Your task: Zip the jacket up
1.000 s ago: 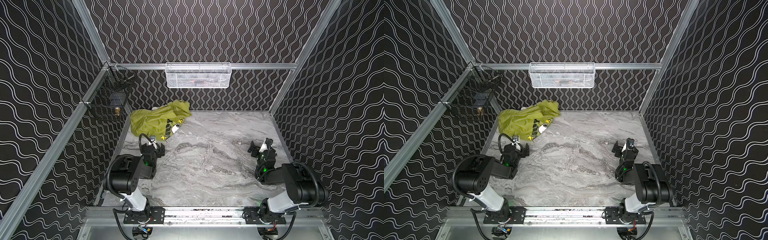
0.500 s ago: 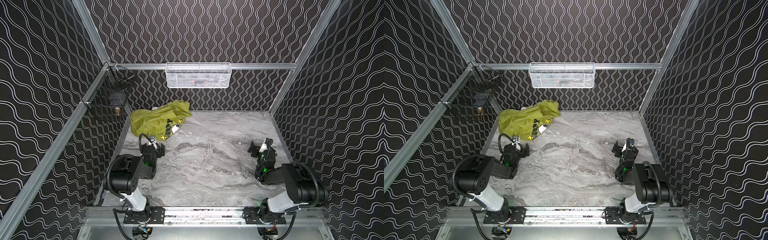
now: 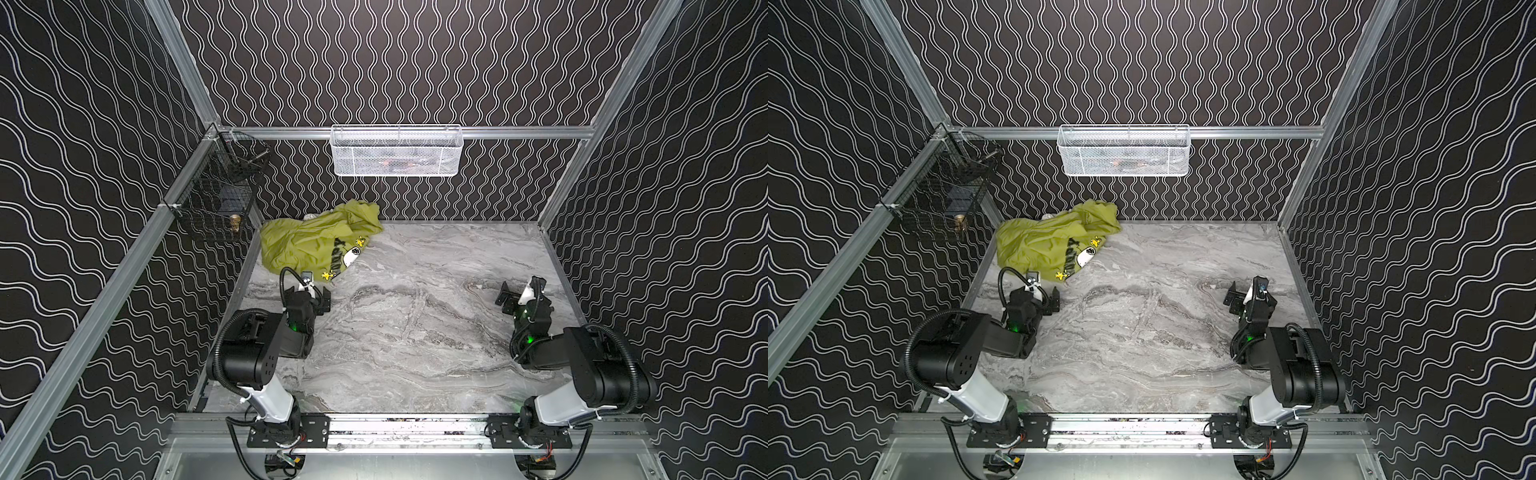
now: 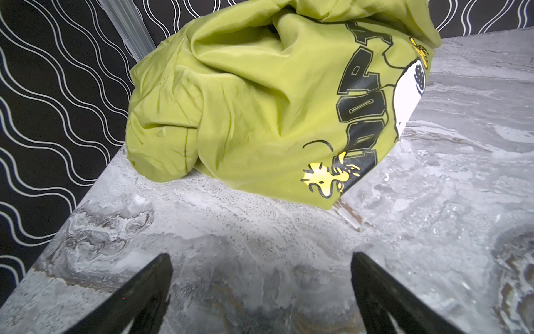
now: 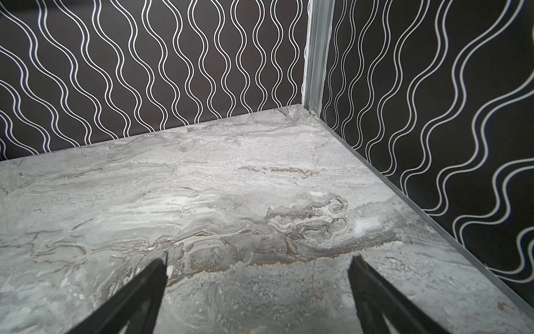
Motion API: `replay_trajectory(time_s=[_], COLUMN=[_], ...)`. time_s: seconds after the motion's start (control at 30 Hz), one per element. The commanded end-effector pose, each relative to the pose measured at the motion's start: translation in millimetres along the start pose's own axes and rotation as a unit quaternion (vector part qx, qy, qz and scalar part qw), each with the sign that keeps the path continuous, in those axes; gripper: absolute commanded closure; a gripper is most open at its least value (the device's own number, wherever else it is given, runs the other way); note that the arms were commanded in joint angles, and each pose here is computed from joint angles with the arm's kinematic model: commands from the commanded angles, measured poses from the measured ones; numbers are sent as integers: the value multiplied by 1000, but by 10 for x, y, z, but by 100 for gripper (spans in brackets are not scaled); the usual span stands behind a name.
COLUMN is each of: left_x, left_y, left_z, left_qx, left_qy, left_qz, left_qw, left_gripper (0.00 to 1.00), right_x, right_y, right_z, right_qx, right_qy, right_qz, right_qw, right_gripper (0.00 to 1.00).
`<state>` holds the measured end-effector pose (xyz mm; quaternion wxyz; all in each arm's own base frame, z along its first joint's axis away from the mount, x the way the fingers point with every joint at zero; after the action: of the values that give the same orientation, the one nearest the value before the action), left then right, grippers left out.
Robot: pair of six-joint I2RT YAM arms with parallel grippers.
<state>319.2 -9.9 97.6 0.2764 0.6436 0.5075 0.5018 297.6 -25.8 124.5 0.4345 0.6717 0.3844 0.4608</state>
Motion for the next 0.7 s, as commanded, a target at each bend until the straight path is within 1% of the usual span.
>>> replay_trajectory(time_s=[0.0,0.07,0.13,0.23,0.33,0.43,0.57,0.6,0.67], left_x=[20,27,62,150,185,270,412,452,508], left_y=[54,62,119,220,305,410,737,845,1100], left_z=[-2,-8,-1,32,-1,-35,-135,-173,-263], left_qx=[-14,-16,-5,31,30,41,25,26,11], left_qy=[6,8,17,42,44,66,77,74,51], left_qz=[-3,-3,-3,-9,-8,-15,-44,-56,-72], left_qw=[1000,1000,1000,999,999,997,996,995,996], left_gripper=[1,1,1,1,1,1,1,1,1], right_x=[28,39,54,67,105,132,149,153,163], right_y=[75,104,168,282,406,554,721,779,882], right_z=[-5,-1,8,4,-26,-101,-238,-265,-310], right_qx=[-21,-21,-13,-11,-12,-20,-24,-21,-7], right_qy=[10,6,-2,-17,-20,-21,-24,-32,-48], right_qz=[1,0,3,4,6,27,70,80,103], right_qw=[1000,1000,1000,1000,1000,999,997,996,994], right_gripper=[1,1,1,1,1,1,1,1,1])
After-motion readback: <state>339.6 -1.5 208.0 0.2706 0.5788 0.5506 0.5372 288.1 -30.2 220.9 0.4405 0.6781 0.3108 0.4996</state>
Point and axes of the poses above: each gripper's point midway between its finger pads, its own z axis out along the fingers, its own x axis along the line the jaws close on, y = z × x, the point moved 8 cm from there along -z, back along the fingers, and after that the axes turned 13 degrees about z, right-handed, at the moved point
